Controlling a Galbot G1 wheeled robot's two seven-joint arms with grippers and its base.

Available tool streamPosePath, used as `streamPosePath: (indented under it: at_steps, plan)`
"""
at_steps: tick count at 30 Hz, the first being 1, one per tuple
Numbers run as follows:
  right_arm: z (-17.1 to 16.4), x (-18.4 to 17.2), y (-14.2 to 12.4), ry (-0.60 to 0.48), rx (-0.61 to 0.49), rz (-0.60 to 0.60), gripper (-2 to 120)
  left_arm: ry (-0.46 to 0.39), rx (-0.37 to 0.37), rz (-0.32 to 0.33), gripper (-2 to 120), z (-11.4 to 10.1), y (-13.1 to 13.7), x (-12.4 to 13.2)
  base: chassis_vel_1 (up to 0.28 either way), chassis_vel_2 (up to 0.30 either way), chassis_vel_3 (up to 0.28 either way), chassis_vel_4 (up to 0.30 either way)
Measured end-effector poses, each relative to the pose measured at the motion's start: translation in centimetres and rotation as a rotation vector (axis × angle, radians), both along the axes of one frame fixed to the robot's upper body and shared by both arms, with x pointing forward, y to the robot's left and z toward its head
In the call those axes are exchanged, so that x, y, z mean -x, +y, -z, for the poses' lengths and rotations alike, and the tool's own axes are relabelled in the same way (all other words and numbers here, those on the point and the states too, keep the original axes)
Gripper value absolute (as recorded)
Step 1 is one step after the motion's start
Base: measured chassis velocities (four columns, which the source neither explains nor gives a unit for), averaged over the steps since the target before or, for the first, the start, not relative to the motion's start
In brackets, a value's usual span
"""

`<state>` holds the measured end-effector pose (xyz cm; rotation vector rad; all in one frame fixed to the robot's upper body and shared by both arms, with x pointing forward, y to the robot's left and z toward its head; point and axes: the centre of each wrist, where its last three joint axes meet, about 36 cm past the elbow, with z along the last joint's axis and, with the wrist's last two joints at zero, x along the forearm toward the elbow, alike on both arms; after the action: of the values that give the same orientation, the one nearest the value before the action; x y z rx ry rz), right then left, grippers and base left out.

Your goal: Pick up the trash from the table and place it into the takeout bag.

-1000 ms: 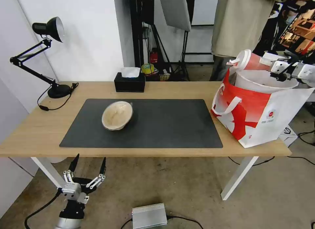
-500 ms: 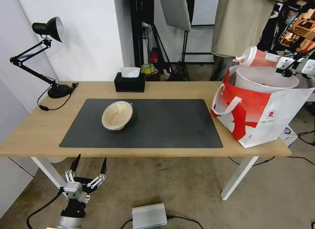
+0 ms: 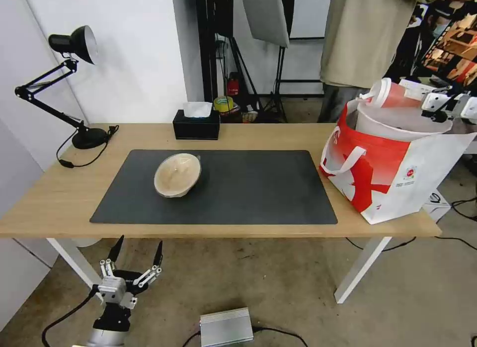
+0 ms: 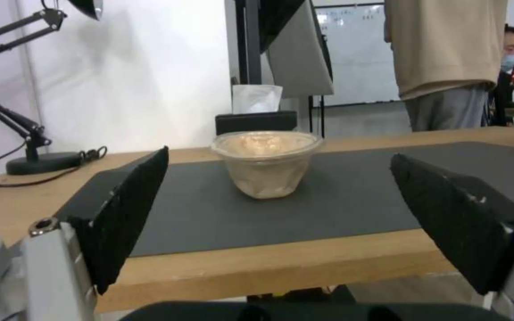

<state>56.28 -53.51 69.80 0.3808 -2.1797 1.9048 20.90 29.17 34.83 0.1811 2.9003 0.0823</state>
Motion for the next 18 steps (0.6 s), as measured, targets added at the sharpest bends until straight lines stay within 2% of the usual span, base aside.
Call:
streamPosePath:
  at_steps: [1,9,11,15,16,18]
  plan:
    - [0.0,0.0,0.0,0.0,0.0,0.0,24,0.0,0.0,0.0,100,0.0,0.0,0.0,0.0,0.0,0.0,0.0]
    - [-0.2,0.6,0.0,0.005,0.01,-0.003,55,-0.005,-0.002,0.004,100,-0.1,-0.1,0.3,0.0,0.0,0.0,0.0]
    - [-0.1,0.7,0.0,0.007,0.011,-0.005,58,-0.006,-0.002,0.005,100,-0.2,-0.1,0.3,0.0,0.0,0.0,0.0]
    - [-0.2,0.9,0.1,0.009,0.015,-0.007,79,-0.011,-0.003,0.009,100,-0.2,-0.2,0.5,0.0,0.0,0.0,0.0]
    - [-0.2,0.9,0.1,0.009,0.015,-0.007,79,-0.011,-0.003,0.009,100,-0.2,-0.2,0.5,0.0,0.0,0.0,0.0]
    - [-0.2,1.0,0.1,0.009,0.017,-0.008,87,-0.013,-0.002,0.01,100,-0.3,-0.3,0.6,0.0,0.0,0.0,0.0]
